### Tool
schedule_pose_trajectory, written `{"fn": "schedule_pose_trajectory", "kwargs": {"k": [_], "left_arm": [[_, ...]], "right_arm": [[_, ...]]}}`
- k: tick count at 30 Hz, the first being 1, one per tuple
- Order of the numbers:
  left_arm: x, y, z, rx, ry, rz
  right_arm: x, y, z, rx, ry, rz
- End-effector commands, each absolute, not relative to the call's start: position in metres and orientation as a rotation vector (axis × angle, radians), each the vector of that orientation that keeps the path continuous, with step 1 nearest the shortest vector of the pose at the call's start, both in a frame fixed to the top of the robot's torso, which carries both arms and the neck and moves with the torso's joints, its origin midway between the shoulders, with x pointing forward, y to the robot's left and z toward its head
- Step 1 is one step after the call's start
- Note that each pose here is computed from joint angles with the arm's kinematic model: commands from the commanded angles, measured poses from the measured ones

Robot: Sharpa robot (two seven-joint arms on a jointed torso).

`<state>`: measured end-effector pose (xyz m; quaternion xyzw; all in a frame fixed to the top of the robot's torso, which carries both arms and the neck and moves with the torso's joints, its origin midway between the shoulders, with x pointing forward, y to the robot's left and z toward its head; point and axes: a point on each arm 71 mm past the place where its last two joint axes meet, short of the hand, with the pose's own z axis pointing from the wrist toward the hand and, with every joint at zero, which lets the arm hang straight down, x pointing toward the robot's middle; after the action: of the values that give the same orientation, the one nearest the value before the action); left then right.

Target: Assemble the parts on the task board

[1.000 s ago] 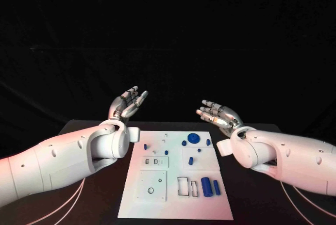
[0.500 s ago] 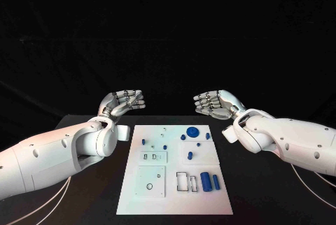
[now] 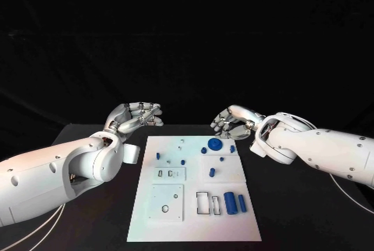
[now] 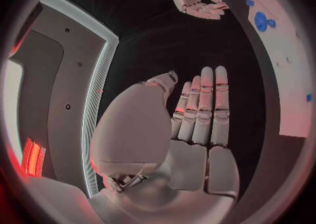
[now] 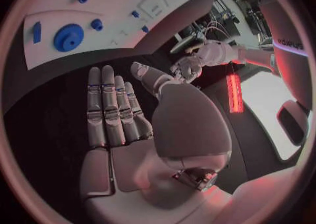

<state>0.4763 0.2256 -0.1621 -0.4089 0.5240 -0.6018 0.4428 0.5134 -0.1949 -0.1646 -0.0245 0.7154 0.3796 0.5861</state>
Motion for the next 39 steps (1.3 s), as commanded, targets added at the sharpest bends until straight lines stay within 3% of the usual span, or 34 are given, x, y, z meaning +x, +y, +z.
{"fn": "schedule_pose_trajectory", "kwargs": {"k": [1,13,39], "left_arm": [[0.470,0.218,-0.157,-0.976,1.353,-1.552],[0.460,0.215,-0.141,-0.952,1.350,-1.593],[0.460,0.216,-0.135,-0.951,1.350,-1.610]], "right_arm": [[0.511,-0.189,-0.169,-0.291,1.723,0.654],[0.508,-0.165,-0.166,-0.482,1.664,0.528],[0.512,-0.153,-0.178,-0.502,1.660,0.466]]}}
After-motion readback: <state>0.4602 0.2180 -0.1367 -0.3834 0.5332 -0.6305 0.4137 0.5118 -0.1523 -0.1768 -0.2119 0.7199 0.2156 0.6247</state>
